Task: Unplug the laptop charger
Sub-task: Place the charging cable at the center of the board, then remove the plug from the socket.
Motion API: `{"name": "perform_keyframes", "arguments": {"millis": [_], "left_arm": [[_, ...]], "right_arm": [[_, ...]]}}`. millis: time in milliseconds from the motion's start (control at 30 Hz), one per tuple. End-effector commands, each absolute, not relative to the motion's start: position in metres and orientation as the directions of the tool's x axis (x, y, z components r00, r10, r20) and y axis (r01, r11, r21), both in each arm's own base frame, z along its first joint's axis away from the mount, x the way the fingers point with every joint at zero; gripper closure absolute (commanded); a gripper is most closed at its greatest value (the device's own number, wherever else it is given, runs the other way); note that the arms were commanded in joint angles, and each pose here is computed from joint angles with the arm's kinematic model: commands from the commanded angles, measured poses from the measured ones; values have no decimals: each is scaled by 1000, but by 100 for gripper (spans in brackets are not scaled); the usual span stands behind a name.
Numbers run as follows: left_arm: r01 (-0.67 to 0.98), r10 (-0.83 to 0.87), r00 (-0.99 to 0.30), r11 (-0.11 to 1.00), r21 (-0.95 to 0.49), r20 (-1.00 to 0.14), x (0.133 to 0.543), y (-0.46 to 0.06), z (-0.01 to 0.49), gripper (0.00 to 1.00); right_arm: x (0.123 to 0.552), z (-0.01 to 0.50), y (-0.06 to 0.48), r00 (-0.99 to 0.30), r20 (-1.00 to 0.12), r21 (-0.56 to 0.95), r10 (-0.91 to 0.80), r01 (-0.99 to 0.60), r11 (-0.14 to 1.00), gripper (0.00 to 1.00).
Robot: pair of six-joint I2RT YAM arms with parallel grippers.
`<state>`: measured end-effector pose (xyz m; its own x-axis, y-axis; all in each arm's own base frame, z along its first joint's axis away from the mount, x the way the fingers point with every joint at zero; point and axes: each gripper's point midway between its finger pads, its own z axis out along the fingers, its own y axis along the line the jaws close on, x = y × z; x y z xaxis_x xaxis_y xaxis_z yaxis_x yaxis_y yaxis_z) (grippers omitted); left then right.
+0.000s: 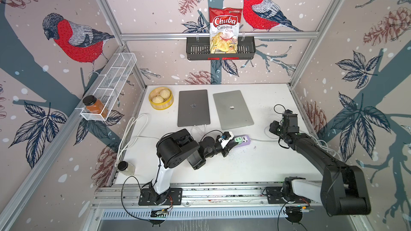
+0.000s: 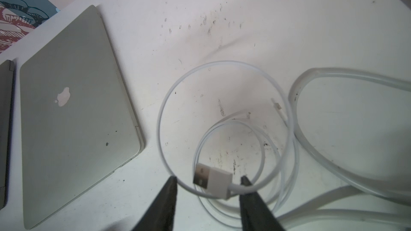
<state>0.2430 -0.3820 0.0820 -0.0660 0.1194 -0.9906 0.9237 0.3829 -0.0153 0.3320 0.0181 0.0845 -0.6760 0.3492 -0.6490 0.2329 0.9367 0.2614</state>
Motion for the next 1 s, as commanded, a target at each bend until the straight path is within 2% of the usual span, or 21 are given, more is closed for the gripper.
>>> {"name": "perform_keyframes", "arguments": {"millis": [0, 100, 133, 167, 367, 467, 567, 800, 967], "left_arm": [[922, 105, -61, 388, -16, -993, 245, -382, 88, 87], [924, 119, -71, 382, -20, -990, 240, -382, 85, 87], [925, 124, -74, 380, -21, -990, 238, -381, 83, 87], [925, 126, -75, 379, -22, -989, 237, -381, 83, 87], [929, 137, -93, 369, -36, -986, 228, -379, 77, 87], [924, 133, -100, 380, -42, -986, 229, -376, 76, 83], [919, 134, -103, 392, -43, -986, 231, -376, 75, 78], [914, 73, -58, 405, -24, -996, 228, -367, 94, 55], [910, 16, -65, 411, -53, -998, 225, -360, 113, 48]], "right_arm": [[331, 85, 13, -660, -668, 245, 344, 241, 939, 31], [324, 89, 12, -650, -680, 237, 339, 244, 941, 17], [322, 92, 12, -644, -686, 237, 338, 242, 941, 2], [320, 95, 12, -639, -694, 233, 333, 238, 943, 0], [309, 104, 11, -639, -703, 208, 312, 235, 950, 0], [304, 113, 21, -631, -725, 195, 276, 197, 961, 0], [299, 132, 44, -596, -768, 192, 235, 136, 972, 0], [271, 148, 136, -574, -806, 244, 148, -94, 965, 3], [252, 132, 176, -593, -803, 188, 65, -149, 971, 3]]}}
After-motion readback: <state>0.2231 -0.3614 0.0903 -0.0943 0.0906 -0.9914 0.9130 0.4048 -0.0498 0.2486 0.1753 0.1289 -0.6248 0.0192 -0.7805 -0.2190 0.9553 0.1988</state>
